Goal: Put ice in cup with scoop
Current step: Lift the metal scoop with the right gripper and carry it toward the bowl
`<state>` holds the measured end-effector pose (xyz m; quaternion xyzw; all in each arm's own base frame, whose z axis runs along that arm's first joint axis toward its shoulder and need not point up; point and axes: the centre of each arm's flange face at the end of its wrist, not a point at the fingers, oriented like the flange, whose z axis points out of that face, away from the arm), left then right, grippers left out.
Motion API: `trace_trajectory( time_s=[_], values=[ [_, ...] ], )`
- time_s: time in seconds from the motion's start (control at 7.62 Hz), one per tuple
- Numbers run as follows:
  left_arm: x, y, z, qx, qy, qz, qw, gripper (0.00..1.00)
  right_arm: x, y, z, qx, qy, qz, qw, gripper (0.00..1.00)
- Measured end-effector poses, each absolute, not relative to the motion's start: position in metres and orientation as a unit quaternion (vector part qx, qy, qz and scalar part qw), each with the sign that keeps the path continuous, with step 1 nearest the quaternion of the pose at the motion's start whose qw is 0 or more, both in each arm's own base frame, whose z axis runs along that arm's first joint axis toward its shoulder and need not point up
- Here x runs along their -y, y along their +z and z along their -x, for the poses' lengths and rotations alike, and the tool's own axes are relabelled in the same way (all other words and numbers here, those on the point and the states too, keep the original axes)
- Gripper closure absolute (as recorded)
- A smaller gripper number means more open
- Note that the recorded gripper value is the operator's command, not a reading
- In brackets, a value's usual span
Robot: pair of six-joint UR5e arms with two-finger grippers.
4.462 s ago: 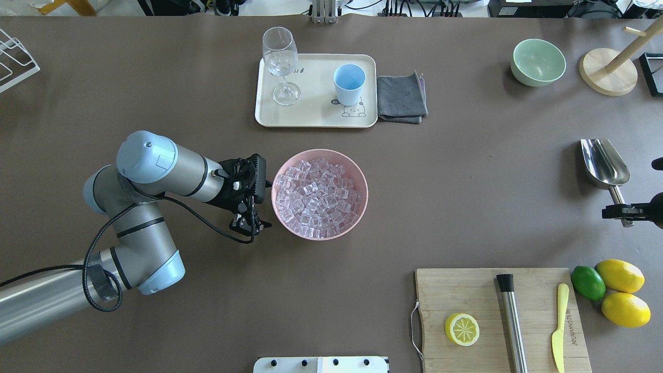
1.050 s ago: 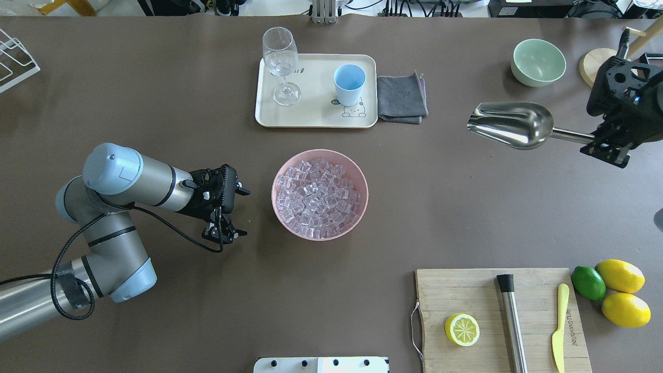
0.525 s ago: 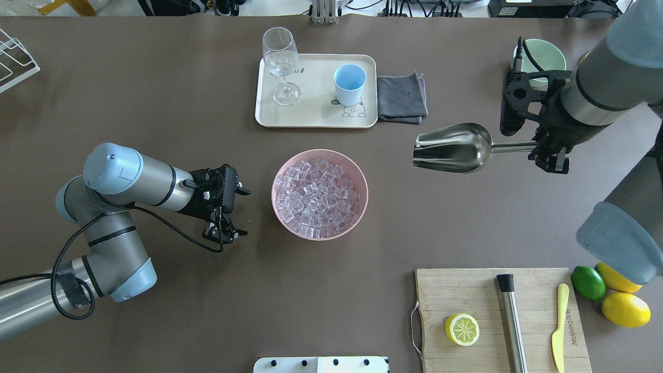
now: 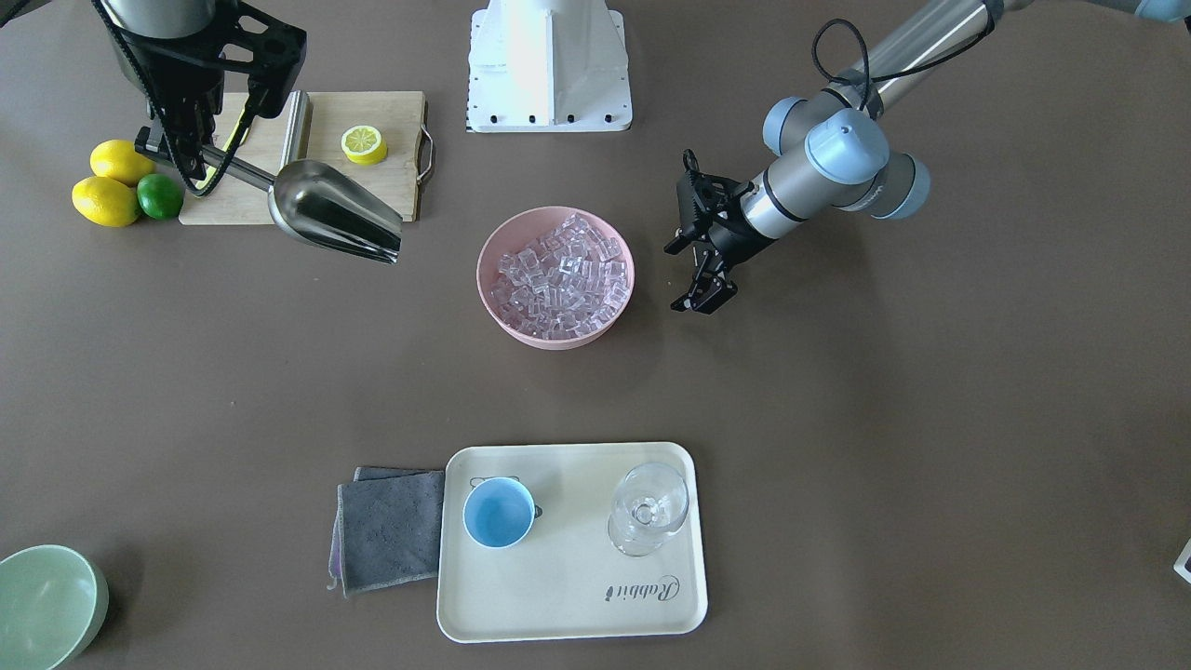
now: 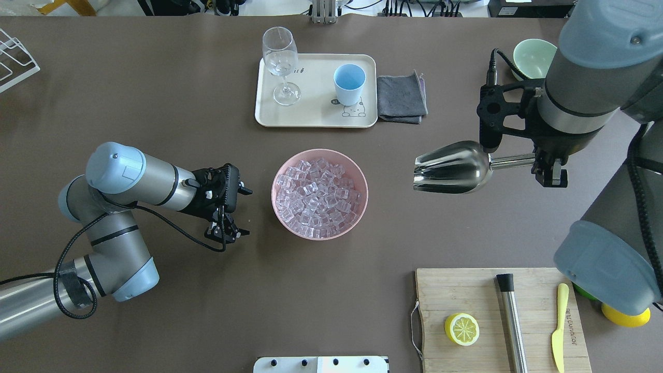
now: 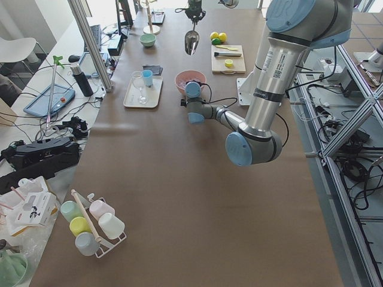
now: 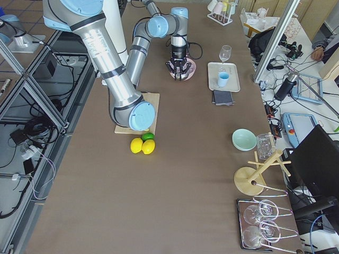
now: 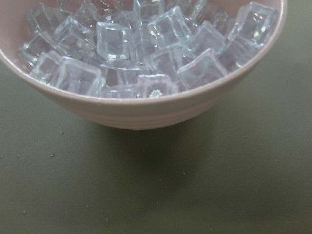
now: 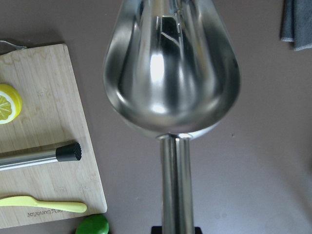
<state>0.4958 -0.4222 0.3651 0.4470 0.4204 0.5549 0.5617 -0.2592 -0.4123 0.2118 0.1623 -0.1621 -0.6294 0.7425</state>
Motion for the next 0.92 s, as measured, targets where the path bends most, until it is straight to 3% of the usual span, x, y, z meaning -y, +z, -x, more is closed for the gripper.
trace_trajectory(
  time_s=[0.92],
  values=[
    [0.430, 0.324, -0.520, -0.426, 0.547, -0.433, 0.575, 0.01, 0.424, 0.164, 0.300, 0.145, -0.646, -0.137, 0.737, 1.00]
  ],
)
